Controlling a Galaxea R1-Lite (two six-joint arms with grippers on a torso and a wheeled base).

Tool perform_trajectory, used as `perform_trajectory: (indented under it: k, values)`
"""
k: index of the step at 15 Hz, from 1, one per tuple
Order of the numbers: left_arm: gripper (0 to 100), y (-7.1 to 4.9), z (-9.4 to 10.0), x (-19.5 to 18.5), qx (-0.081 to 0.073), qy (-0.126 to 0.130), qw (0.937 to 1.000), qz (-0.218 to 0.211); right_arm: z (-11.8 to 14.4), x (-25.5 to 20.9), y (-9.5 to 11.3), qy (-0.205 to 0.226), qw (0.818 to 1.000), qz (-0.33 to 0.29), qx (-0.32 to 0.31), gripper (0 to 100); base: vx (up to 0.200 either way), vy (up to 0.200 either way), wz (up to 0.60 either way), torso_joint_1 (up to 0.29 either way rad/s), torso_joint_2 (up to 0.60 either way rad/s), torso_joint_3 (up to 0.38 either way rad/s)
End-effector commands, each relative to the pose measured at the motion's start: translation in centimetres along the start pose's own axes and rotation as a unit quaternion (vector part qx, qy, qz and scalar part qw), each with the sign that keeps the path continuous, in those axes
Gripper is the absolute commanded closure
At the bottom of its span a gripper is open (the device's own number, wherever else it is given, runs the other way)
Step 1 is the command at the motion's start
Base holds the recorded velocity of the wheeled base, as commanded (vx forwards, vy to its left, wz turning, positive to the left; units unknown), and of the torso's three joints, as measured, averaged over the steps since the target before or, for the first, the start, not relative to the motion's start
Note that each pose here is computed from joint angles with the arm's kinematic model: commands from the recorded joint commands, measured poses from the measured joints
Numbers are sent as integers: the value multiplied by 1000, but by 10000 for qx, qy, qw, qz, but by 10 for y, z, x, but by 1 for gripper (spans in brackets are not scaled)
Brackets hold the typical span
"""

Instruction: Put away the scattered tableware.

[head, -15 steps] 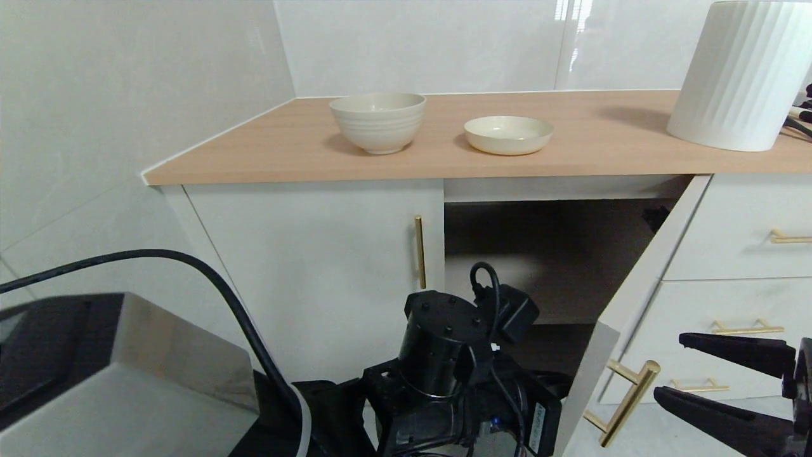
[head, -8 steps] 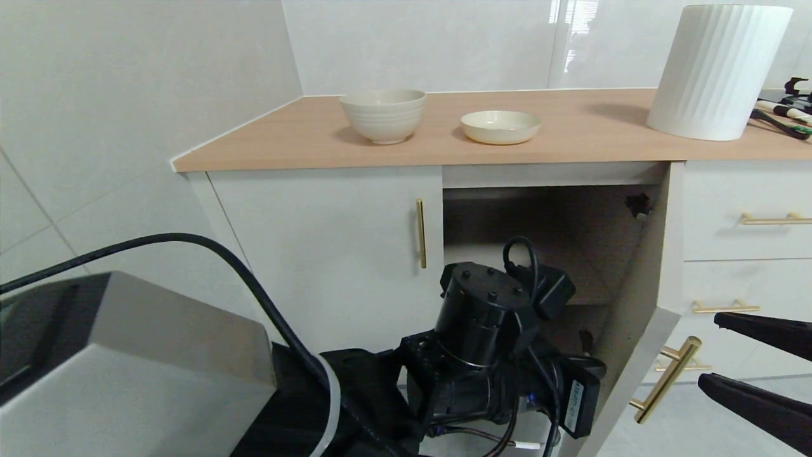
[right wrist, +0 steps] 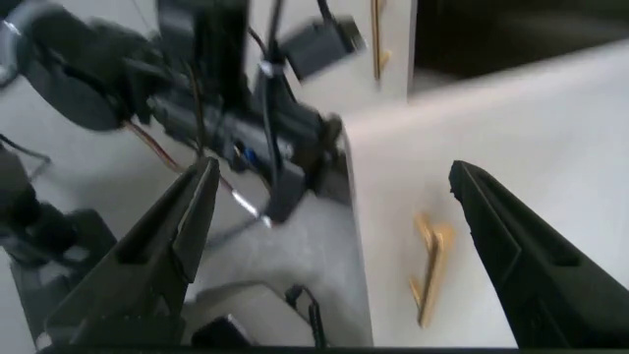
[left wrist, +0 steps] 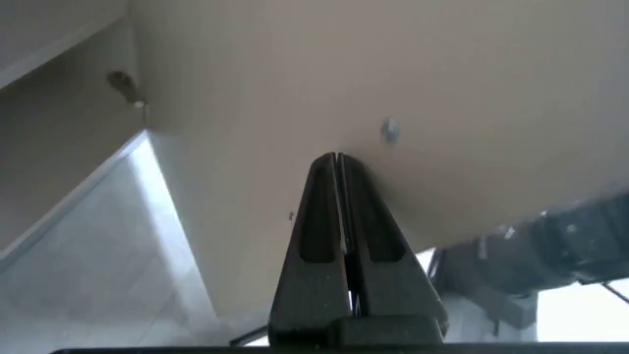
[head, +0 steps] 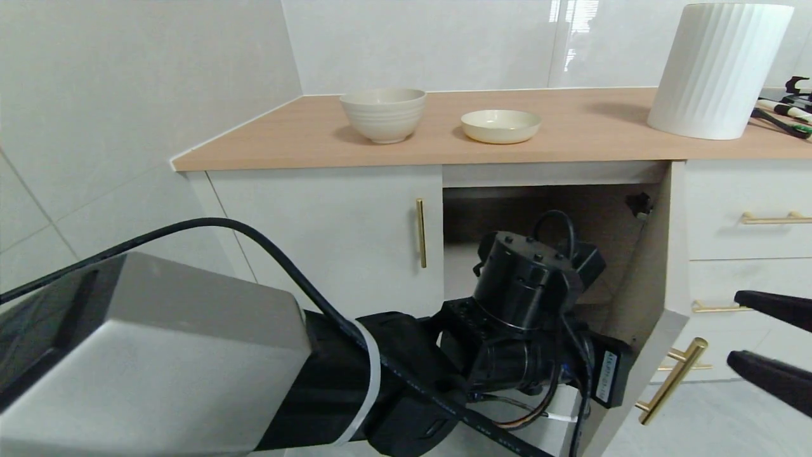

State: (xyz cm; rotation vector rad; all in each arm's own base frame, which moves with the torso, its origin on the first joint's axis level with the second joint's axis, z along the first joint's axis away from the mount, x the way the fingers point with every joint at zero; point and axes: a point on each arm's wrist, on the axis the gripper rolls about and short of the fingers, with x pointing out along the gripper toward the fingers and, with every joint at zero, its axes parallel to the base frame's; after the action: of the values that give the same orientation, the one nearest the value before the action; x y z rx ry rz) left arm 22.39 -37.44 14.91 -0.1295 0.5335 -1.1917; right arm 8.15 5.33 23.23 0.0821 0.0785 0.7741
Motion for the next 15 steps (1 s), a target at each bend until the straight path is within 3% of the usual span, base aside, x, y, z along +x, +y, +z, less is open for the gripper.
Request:
perform_trajectory:
  k: [1, 3, 5, 6, 7, 10, 12, 14, 15]
  values:
    - [100, -41, 4, 20, 178, 23, 9991, -391, 19, -15, 6, -506, 9986, 158, -14, 0, 0, 0, 0, 0, 0, 0]
    - [100, -73, 5, 31, 302, -121, 9990, -317, 29, -23, 10, -736, 9965, 344, 210, 0, 0, 0, 0, 0, 0, 0]
    - [100, -69, 9, 26, 196, -301, 9993, 111, 28, -20, 9, -674, 9970, 306, 239, 0, 0, 0, 0, 0, 0, 0]
    - [100, -52, 24, 8, -135, -488, 9980, 389, 26, -10, 5, -512, 9980, 192, 307, 0, 0, 0, 0, 0, 0, 0]
    - [100, -44, 32, -13, -322, -559, 9968, 472, 23, -2, 1, -384, 9986, 50, 352, 0, 0, 0, 0, 0, 0, 0]
    - [100, -16, 44, -105, -519, -753, 9914, 937, 19, 31, -16, 115, 9978, -344, 553, 0, 0, 0, 0, 0, 0, 0]
    - [100, 9, 28, -160, -637, -752, 9839, 1490, 19, 62, -30, 375, 9961, -488, 629, 0, 0, 0, 0, 0, 0, 0]
    - [100, 29, 2, -193, -830, -608, 9745, 1996, 18, 90, -41, 352, 9964, -506, 579, 0, 0, 0, 0, 0, 0, 0]
    - [100, 40, -4, -212, -956, -680, 9665, 2284, 15, 104, -49, 372, 9960, -562, 593, 0, 0, 0, 0, 0, 0, 0]
